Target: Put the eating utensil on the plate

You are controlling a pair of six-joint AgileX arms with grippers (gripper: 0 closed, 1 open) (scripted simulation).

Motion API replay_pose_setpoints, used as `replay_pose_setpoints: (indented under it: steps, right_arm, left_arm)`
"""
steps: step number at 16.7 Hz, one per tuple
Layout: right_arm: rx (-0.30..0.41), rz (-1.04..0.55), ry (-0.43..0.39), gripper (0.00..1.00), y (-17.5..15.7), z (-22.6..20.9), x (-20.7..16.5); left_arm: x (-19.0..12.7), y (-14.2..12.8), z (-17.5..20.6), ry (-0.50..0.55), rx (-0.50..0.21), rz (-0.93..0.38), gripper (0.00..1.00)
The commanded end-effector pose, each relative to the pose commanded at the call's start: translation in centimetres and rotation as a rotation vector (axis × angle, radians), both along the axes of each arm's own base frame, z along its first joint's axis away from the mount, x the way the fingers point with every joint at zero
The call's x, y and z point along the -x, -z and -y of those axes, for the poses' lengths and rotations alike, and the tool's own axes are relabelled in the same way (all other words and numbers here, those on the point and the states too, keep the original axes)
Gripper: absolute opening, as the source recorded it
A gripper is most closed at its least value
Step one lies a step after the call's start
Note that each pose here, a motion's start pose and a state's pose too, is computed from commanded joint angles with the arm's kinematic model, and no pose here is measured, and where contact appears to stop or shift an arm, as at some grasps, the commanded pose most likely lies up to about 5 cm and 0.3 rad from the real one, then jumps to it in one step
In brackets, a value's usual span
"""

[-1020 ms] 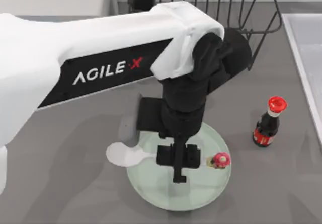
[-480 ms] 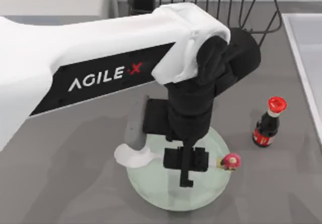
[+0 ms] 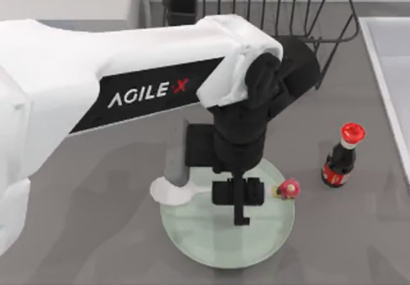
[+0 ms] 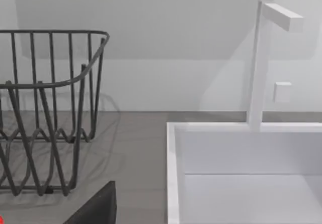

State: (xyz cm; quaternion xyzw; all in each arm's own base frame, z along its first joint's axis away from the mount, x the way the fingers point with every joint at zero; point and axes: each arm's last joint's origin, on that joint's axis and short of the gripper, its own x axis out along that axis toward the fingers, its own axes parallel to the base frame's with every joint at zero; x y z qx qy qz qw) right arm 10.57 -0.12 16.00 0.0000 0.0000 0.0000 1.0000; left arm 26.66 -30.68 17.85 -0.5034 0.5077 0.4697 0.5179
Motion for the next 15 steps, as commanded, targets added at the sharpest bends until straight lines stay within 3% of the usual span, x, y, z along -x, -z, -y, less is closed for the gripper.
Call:
replay_pose_setpoints:
  steps: [5,10,15]
  right_arm:
    - [0.0,0.0,0.0,1.0,0.0,0.0,0.0]
    - [0.0,0.0,0.0,1.0,0.0,0.0,0.0]
    - [0.0,0.0,0.0,1.0,0.0,0.0,0.0]
  left_arm:
    - [-0.9,3.8,-0.6,-0.03,-0.056,-0.036,0.0]
    - [-0.9,4.0,-0.7,-0.031,-0.061,-0.041,0.0]
    - [-0.9,4.0,-0.7,-0.031,-0.061,-0.041,0.38]
